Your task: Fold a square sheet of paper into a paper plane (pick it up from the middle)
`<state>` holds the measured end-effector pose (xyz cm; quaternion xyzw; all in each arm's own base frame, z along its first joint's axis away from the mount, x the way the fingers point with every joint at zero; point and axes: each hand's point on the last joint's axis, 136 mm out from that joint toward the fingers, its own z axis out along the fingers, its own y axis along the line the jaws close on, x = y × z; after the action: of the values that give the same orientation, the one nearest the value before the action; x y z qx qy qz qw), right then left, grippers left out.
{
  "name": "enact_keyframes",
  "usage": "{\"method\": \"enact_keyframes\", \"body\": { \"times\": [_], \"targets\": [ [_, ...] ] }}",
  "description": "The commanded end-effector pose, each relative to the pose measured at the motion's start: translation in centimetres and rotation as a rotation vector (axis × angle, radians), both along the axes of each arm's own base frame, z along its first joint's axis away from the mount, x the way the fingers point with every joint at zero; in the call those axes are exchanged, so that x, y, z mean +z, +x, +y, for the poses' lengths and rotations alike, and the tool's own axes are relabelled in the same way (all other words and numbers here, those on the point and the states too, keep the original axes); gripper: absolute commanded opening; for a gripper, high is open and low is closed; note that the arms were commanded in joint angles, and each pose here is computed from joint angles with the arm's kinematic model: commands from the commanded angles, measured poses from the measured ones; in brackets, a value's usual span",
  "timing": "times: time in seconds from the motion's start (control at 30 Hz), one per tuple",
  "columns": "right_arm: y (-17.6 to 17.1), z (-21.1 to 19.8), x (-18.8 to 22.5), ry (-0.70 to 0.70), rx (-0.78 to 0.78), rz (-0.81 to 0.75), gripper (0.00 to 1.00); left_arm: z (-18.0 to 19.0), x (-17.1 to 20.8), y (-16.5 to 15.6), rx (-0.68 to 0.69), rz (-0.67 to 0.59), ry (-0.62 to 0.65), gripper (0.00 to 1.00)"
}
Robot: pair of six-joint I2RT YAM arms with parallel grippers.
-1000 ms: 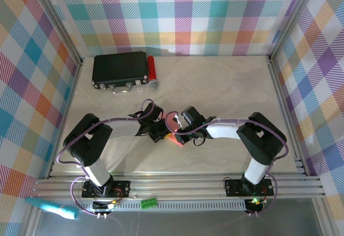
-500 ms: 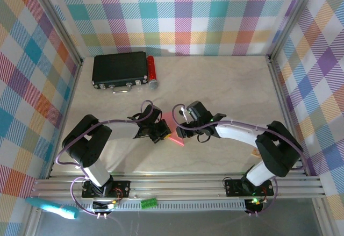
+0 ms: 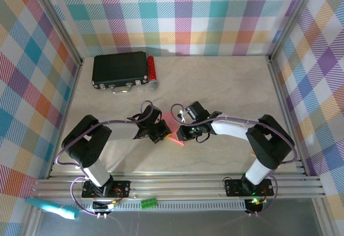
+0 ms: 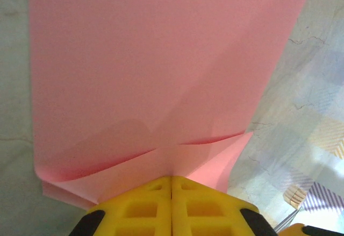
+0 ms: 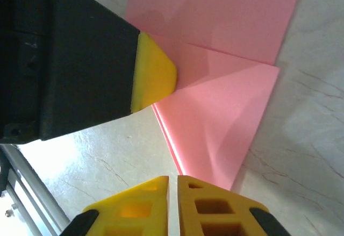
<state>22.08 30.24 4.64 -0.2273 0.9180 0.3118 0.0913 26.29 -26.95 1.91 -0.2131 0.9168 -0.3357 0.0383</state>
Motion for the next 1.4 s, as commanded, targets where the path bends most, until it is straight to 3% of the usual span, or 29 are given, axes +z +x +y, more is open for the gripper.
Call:
{"method": "enact_keyframes", "body": {
  "times": [0.0, 0.43, 1.37],
  "targets": [
    [-0.1, 1.3, 0.6, 0.05, 0.03, 0.038, 0.12, 1.8, -1.6, -1.2, 0.013, 0.036, 0.09, 0.09],
    [-0.3, 2.0, -0.8, 0.054, 0.053, 0.085, 0.11, 0.0, 1.9, -0.1, -0.01, -0.036, -0.011, 0.16],
    [-0.2, 1.6, -2.9, -0.014, 0.028, 0.143, 0.12, 2.1, -0.8, -1.9, -0.007, 0.005, 0.069, 0.17]
  ]
}}
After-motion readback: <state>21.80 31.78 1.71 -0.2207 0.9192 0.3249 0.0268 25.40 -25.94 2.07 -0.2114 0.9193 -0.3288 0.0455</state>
